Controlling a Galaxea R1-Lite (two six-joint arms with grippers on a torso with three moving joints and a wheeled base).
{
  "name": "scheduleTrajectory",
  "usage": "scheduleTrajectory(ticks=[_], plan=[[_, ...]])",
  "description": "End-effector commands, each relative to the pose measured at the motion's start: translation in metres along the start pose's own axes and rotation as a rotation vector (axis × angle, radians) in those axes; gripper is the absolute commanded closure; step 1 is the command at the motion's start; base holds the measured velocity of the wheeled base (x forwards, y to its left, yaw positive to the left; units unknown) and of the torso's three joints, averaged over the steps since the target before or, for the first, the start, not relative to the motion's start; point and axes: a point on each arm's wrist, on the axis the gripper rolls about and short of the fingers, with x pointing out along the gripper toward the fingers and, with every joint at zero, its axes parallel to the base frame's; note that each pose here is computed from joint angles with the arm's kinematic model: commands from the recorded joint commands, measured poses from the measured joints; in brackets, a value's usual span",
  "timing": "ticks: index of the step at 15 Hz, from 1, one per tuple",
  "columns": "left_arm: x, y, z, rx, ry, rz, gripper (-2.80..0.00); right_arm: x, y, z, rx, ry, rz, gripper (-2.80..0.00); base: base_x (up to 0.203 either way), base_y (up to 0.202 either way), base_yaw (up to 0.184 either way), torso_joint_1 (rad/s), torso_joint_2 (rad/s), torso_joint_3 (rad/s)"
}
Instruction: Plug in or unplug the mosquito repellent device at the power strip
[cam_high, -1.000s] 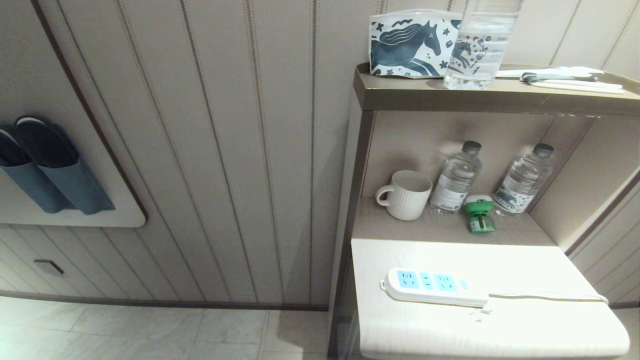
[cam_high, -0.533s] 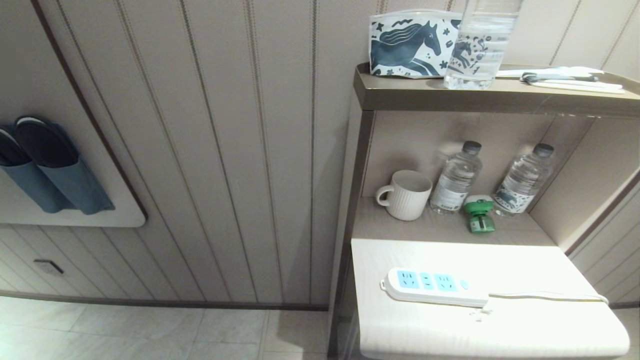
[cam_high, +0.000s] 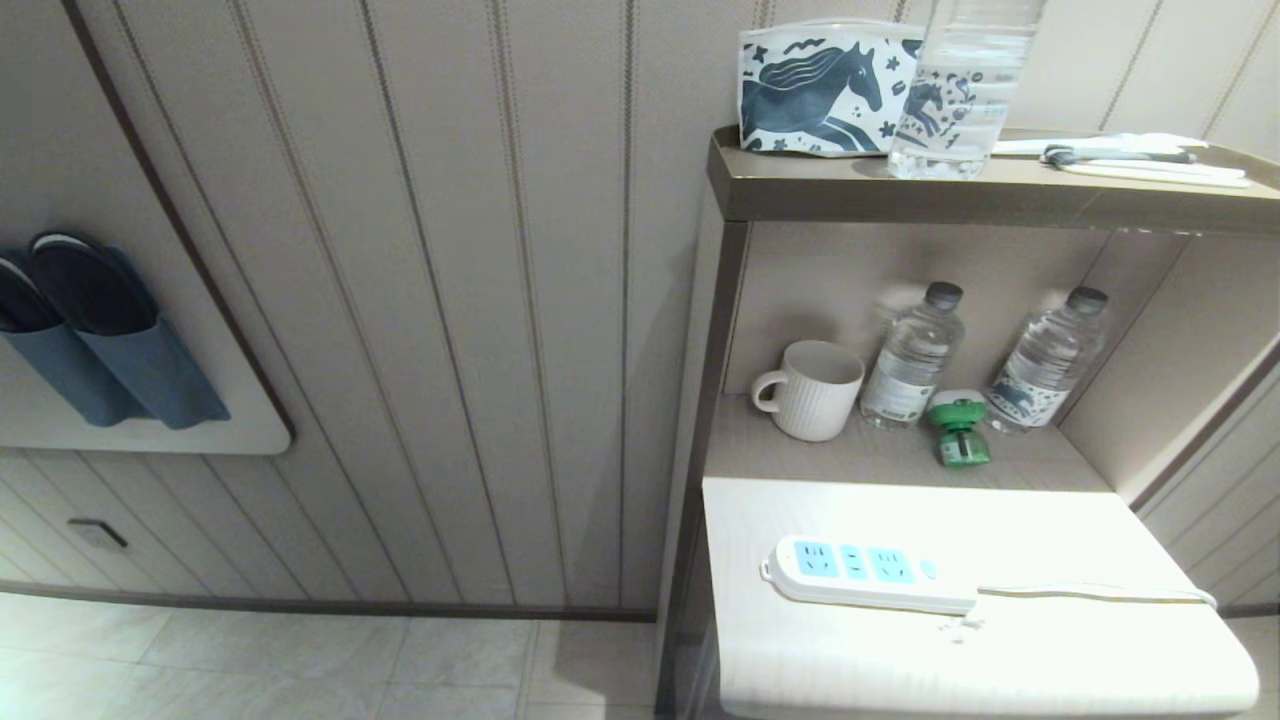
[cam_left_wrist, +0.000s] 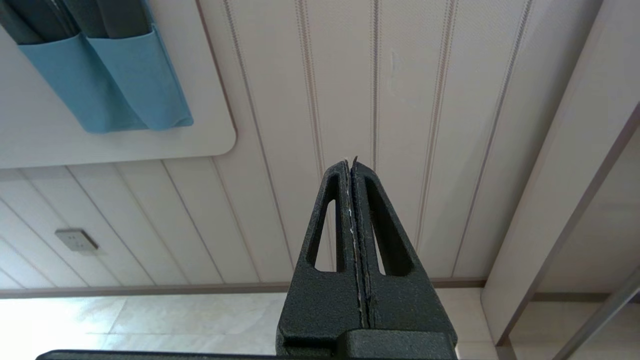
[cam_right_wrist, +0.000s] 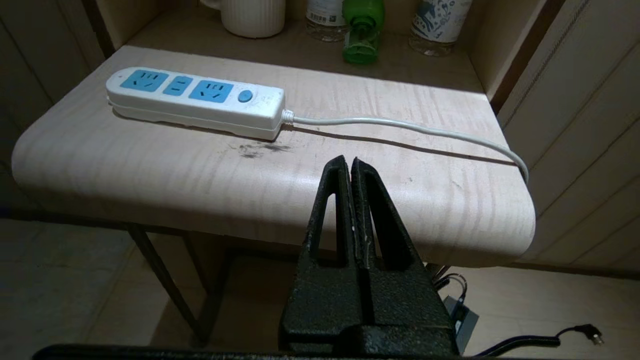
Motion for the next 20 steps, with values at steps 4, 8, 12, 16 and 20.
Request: scheduleTrajectory(ticks=[4,8,12,16,20], plan=[[0.0000,0.0000,0.0001,0.000,-0.001,0.001,0.00,0.0004,-0.0007,-0.0004,0.051,0.009,-0.033,0.00,0.000,0.000,0.000,0.000,0.00,0.000],[0.0000,0.0000,0.0001,0.000,-0.001,0.000,0.00,0.0003,-0.0008,-0.0005,0.052,0.007,-0.033,0.00,0.000,0.000,0.000,0.000,0.00,0.000],[0.0000,0.0000,0.0001,0.001,-0.001,0.000,0.00,0.0003,-0.0008,-0.0005,0.056,0.007,-0.035,0.00,0.000,0.000,0.000,0.000,0.00,0.000],[0.0000,0.0000,0.0001,0.000,-0.001,0.000,0.00,0.0004,-0.0008,-0.0004,0.056,0.009,-0.036,0.00,0.000,0.000,0.000,0.000,0.00,0.000],[0.0000,0.0000,0.0001,0.000,-0.001,0.000,0.00,0.0004,-0.0008,-0.0004,0.057,0.009,-0.036,0.00,0.000,0.000,0.000,0.000,0.00,0.000]])
